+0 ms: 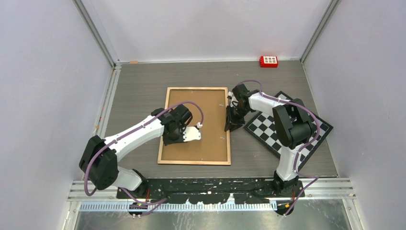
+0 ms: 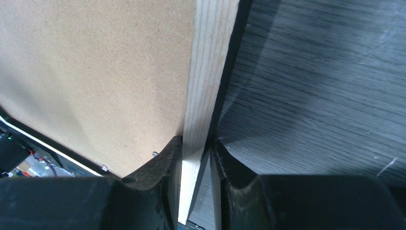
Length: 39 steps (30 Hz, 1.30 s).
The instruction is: Take the photo out of the frame
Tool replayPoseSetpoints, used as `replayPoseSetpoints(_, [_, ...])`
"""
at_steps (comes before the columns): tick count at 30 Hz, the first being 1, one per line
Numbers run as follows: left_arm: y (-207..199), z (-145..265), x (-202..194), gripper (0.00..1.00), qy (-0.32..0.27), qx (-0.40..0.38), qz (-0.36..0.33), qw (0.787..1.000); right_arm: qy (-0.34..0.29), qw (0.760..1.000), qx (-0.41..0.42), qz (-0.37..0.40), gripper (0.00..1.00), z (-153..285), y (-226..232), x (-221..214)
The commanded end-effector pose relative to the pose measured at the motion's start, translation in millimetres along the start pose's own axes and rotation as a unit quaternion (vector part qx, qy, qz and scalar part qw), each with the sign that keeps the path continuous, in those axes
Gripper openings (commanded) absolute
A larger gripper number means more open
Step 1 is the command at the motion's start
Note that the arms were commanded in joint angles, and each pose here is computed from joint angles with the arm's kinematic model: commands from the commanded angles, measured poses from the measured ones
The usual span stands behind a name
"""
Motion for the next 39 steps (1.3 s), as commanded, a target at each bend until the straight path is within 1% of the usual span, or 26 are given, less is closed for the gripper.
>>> replayPoseSetpoints(1, [-9, 8, 31, 0.00, -0.061, -0.031, 0.005, 0.998, 0.009, 1.000, -0.015, 0.010, 0.00, -14, -6, -8])
replayPoseSetpoints(8, [-4, 9, 39, 0.00, -0.073, -0.016, 0.010, 0.997, 0.008, 1.000, -0.014, 0.010, 0.01, -14, -5, -7])
replayPoseSetpoints(11, [5, 18, 37, 0.00, -0.077, 0.003, 0.053, 0.996, 0.006, 1.000, -0.014, 0.012, 0.01, -12, -4, -6])
replayPoseSetpoints(13, [19, 27, 30, 0.00, -0.089, 0.033, 0.124, 0.988, 0.004, 1.000, -0.014, 0.014, 0.01, -10, -3, -6])
replayPoseSetpoints(14, [22, 34, 26, 0.00, -0.102, 0.036, 0.178, 0.978, 0.003, 1.000, -0.013, 0.014, 0.01, -9, -3, -6])
replayPoseSetpoints(16, [24, 49, 21, 0.00, -0.133, 0.025, 0.259, 0.956, 0.001, 1.000, -0.012, 0.014, 0.01, -8, -2, -7])
replayPoseSetpoints(18, [25, 57, 18, 0.00, -0.151, 0.019, 0.340, 0.928, -0.001, 1.000, -0.009, 0.013, 0.00, -7, -1, -7])
replayPoseSetpoints(21, [19, 58, 13, 0.00, -0.143, 0.016, 0.424, 0.894, -0.002, 1.000, -0.003, 0.011, 0.00, -7, 2, -6])
replayPoseSetpoints(23, [18, 54, 9, 0.00, -0.136, 0.019, 0.487, 0.862, -0.002, 1.000, 0.001, 0.011, 0.01, -6, 3, -6])
replayPoseSetpoints(25, [23, 49, 1, 0.00, -0.128, 0.026, 0.531, 0.837, -0.001, 1.000, 0.002, 0.011, 0.00, -6, 4, -6])
replayPoseSetpoints(28, [30, 43, -5, 0.00, -0.123, 0.038, 0.576, 0.807, -0.003, 1.000, 0.003, 0.011, 0.00, -5, 4, -7])
replayPoseSetpoints(32, [35, 33, -12, 0.00, -0.116, 0.063, 0.609, 0.782, -0.003, 1.000, 0.003, 0.013, 0.00, -5, 4, -7])
replayPoseSetpoints(35, [38, 28, -17, 0.00, -0.109, 0.078, 0.623, 0.771, -0.003, 1.000, 0.004, 0.014, 0.01, -4, 5, -7])
replayPoseSetpoints(39, [42, 23, -23, 0.00, -0.099, 0.097, 0.626, 0.767, -0.005, 1.000, 0.000, 0.015, 0.00, -3, 4, -6])
Point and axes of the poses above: each gripper's point midway between its finger pads, its own z axis back along the fingers, its own y axis along the line the jaws close on, x = y × z, the point moved 1 cm from there along z, back along the fingers, and after that the axes turned 11 degrees about z, right-handed, at the moved point
